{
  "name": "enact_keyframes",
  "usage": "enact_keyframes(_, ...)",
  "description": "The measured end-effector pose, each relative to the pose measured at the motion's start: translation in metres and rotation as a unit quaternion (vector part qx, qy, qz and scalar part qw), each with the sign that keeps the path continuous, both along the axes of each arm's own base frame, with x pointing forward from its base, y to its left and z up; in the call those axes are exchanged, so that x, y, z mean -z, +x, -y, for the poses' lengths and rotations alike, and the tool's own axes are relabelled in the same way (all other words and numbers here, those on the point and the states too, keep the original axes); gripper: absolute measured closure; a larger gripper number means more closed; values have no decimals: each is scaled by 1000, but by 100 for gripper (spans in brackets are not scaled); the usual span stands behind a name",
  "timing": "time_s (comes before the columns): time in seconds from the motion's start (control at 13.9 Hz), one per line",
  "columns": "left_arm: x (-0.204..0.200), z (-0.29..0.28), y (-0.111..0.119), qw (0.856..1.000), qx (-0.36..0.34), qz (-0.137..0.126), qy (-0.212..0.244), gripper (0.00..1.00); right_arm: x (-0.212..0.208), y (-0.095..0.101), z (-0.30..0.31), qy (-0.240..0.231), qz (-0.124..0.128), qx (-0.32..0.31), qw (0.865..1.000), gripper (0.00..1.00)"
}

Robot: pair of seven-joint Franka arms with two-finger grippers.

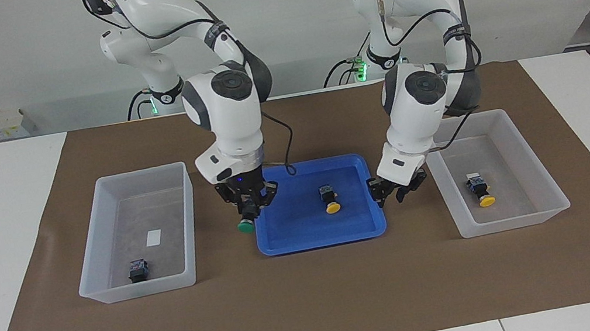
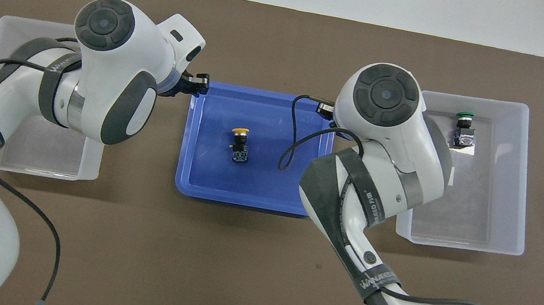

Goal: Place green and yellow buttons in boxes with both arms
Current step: 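Carry the green button to the right box while the left gripper grasps the yellow button, then release the green button in the box while the left gripper lifts the yellow button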

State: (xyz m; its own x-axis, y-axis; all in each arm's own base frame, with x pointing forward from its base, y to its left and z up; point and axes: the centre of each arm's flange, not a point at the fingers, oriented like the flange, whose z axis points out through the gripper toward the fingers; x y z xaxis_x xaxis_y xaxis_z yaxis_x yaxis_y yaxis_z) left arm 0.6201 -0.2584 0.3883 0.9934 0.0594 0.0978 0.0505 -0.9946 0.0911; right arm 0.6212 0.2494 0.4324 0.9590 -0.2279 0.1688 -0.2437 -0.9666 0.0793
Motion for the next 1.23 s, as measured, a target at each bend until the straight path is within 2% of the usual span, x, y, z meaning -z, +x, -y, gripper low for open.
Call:
enact_keyframes(0.29, 27, 45, -30, 1000, 16, 7, -6, 46, -6, 1, 76, -17, -23, -40, 999, 60)
enact_keyframes(0.36, 33, 53, -36, 1000, 20, 7, -6, 41, -5, -1, 91, -21, -29, -51, 998, 60)
enact_keyframes(0.43, 38, 59, -42, 1000, 22, 8, -7, 41, -3, -2, 106, -22, -38, -67, 997, 60)
enact_keyframes(0.5, 43, 66, -47, 1000, 20, 9, -9, 37, -1, -4, 120, -16, -47, -80, 996, 60)
enact_keyframes(0.65, 52, 76, -58, 1000, 14, 12, -13, 15, 3, -5, 142, -6, -60, -101, 993, 60)
enact_keyframes(0.72, 55, 80, -62, 1000, 13, 12, -14, 13, 6, -5, 152, -4, -65, -110, 992, 60)
enact_keyframes(1.08, 72, 94, -80, 1000, 3, 12, -18, 10, 20, -9, 188, 3, -78, -157, 984, 60)
enact_keyframes(1.23, 80, 101, -90, 1000, -5, 10, -20, 10, 29, -9, 204, 2, -73, -176, 982, 60)
